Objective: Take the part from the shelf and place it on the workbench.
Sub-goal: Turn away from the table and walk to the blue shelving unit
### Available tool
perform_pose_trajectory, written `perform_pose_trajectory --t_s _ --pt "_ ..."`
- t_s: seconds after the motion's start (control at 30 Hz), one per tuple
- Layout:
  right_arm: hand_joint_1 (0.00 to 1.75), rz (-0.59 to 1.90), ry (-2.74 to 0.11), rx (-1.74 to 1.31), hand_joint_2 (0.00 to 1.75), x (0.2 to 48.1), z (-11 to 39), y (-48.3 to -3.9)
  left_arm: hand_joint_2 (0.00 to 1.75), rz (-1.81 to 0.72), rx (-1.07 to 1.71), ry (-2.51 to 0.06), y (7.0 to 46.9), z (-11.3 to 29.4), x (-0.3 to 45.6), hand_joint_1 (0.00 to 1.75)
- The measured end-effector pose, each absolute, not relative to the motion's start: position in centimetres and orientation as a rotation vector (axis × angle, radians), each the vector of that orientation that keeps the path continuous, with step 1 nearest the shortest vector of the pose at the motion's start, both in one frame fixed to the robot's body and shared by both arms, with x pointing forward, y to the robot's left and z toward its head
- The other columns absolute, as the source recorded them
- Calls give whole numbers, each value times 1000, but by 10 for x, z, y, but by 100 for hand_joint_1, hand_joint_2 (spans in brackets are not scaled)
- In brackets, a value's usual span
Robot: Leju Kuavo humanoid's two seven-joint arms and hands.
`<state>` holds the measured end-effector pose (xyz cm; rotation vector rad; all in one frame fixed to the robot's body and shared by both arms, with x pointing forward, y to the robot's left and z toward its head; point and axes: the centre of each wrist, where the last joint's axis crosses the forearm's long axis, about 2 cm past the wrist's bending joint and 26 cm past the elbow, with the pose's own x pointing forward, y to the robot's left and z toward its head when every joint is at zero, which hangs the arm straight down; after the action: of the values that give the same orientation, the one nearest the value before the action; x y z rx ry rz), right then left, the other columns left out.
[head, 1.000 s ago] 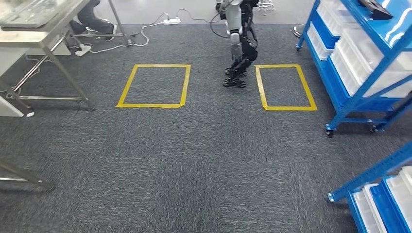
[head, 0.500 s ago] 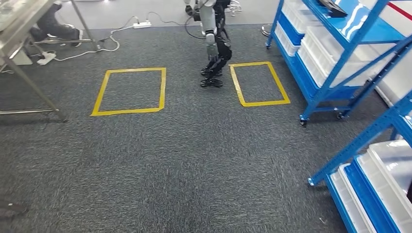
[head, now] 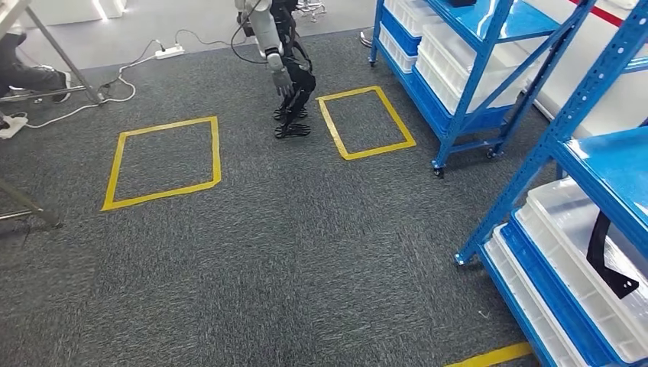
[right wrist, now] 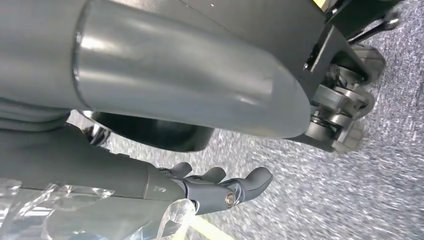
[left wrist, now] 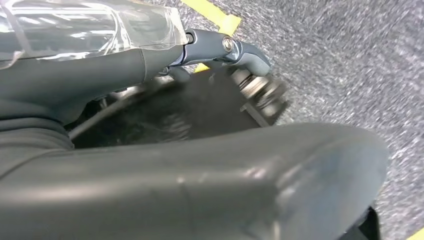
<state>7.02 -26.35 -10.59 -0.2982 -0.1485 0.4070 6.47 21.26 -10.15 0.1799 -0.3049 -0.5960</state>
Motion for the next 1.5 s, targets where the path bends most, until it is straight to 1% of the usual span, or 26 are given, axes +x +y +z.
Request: perform_pose_trajectory --t_s 0.27,0.77,1.5 --pt "0 387 -150 -293 0 69 -106 -261 0 -591 173 -247 213 -101 66 0" --pt "0 376 -140 -296 0 70 -106 -264 0 -583 185 -310 210 -101 65 0" --pt "0 361 -124 -305 0 69 -106 -265 0 -586 171 -304 206 -100 67 0"
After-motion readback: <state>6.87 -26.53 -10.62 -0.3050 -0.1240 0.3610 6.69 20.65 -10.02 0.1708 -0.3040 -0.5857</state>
